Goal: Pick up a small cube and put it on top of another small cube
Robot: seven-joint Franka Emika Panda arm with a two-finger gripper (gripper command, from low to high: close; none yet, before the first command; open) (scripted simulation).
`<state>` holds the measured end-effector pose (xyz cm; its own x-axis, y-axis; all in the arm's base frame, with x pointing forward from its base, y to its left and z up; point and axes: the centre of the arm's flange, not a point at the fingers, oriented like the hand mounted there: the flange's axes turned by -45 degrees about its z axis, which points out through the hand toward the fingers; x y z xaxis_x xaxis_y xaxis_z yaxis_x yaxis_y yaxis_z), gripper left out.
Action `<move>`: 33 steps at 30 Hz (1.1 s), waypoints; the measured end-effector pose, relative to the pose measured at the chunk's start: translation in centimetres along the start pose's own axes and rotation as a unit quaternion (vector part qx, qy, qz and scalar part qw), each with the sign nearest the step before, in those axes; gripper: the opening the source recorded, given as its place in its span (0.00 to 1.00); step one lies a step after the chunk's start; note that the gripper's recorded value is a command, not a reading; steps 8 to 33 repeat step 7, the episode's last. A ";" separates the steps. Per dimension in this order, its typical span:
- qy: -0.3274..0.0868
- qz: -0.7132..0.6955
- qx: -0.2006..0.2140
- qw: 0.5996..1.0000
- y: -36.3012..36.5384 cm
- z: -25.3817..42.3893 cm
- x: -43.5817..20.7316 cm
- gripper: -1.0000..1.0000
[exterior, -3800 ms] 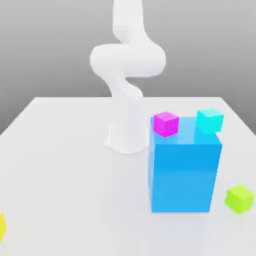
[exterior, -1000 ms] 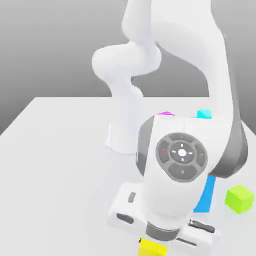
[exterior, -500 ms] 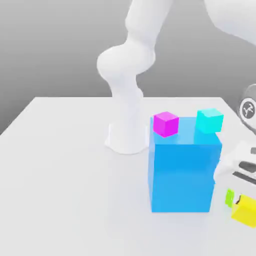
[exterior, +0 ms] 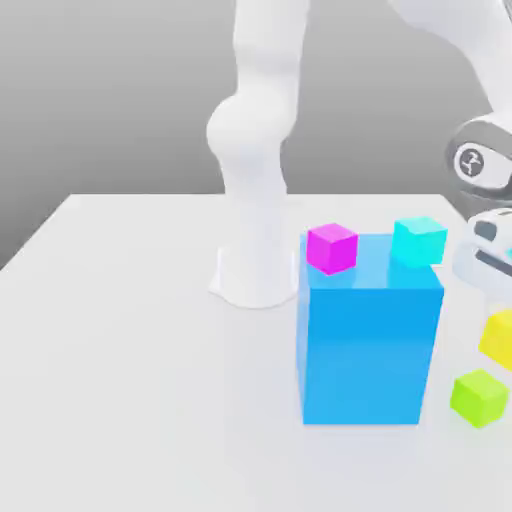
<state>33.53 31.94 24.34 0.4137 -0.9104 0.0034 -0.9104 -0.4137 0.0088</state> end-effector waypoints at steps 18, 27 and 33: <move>-0.002 0.013 0.005 1.000 0.3 4.9 0.1 1.00; -0.002 0.013 0.005 1.000 0.3 4.9 0.1 1.00; -0.002 0.013 0.005 1.000 0.3 4.9 0.1 1.00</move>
